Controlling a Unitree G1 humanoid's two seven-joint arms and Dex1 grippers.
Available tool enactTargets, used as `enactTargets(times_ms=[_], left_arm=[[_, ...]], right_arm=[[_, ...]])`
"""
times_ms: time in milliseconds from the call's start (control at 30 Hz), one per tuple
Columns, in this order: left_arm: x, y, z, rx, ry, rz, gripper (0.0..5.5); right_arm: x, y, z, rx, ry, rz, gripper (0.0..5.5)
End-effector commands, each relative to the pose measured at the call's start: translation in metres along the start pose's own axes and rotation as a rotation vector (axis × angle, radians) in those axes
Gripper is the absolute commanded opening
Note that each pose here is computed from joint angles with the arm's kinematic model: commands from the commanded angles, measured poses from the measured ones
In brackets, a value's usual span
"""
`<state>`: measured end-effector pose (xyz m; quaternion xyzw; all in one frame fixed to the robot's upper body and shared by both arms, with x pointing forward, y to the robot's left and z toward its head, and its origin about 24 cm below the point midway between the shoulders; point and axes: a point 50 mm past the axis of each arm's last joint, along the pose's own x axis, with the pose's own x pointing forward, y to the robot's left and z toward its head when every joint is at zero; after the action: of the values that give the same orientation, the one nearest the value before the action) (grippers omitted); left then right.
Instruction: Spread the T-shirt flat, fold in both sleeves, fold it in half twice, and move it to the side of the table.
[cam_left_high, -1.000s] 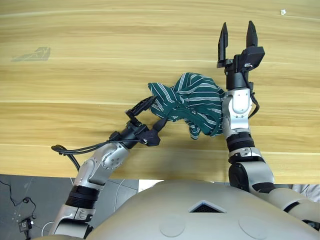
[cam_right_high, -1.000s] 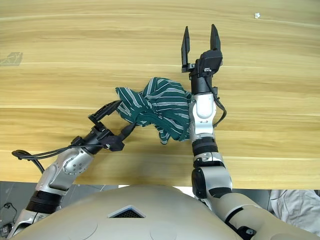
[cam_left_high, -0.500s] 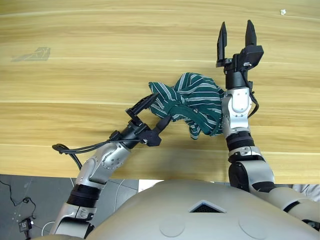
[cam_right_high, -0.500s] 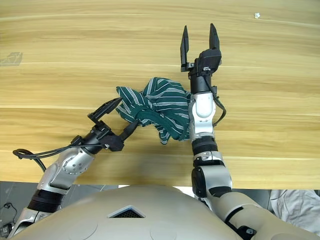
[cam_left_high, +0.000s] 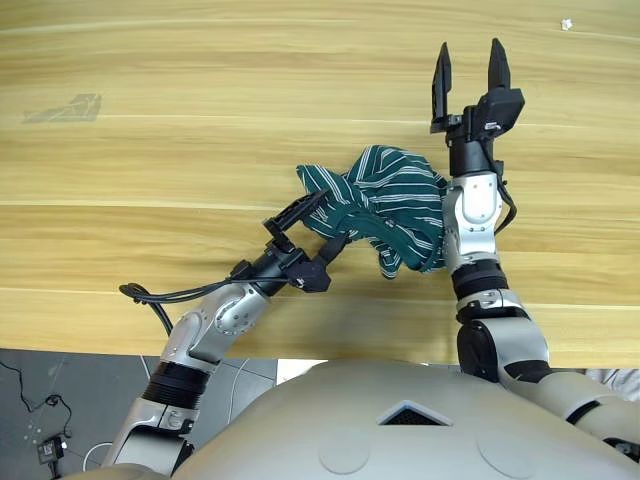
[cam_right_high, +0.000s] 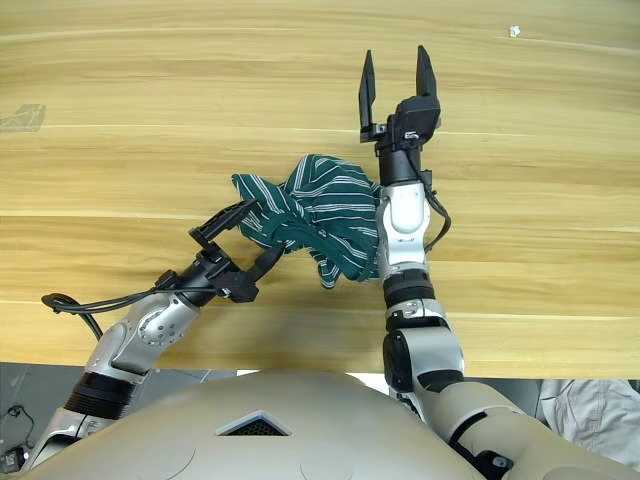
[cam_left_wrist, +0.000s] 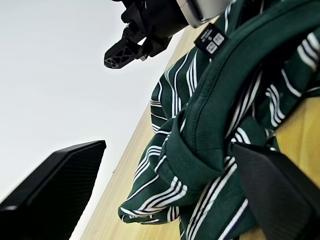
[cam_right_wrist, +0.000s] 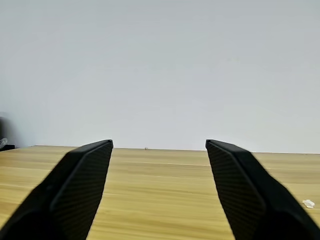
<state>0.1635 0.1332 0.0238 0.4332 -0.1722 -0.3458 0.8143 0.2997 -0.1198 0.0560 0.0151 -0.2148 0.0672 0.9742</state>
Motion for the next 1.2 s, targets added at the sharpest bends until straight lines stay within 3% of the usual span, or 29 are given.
enactTargets(times_ms=[33, 533, 1033, 1200], left_arm=[[0.001, -0.005, -0.006, 0.015, 0.027, -0.049, 4.66], [0.004, -0.004, -0.008, 0.024, 0.03, -0.051, 2.34], [-0.012, 0.004, -0.007, 0.073, 0.04, -0.107, 0.04], [-0.01, 0.006, -0.008, 0.081, 0.038, -0.108, 0.04]], right_arm=[[0.003, 0.001, 0.0, -0.012, -0.001, 0.018, 3.46], [0.003, 0.002, -0.001, -0.012, 0.001, 0.022, 3.5], [0.003, 0.002, -0.002, -0.015, 0.002, 0.022, 3.5], [0.004, 0.005, -0.002, -0.011, 0.001, 0.029, 3.5]])
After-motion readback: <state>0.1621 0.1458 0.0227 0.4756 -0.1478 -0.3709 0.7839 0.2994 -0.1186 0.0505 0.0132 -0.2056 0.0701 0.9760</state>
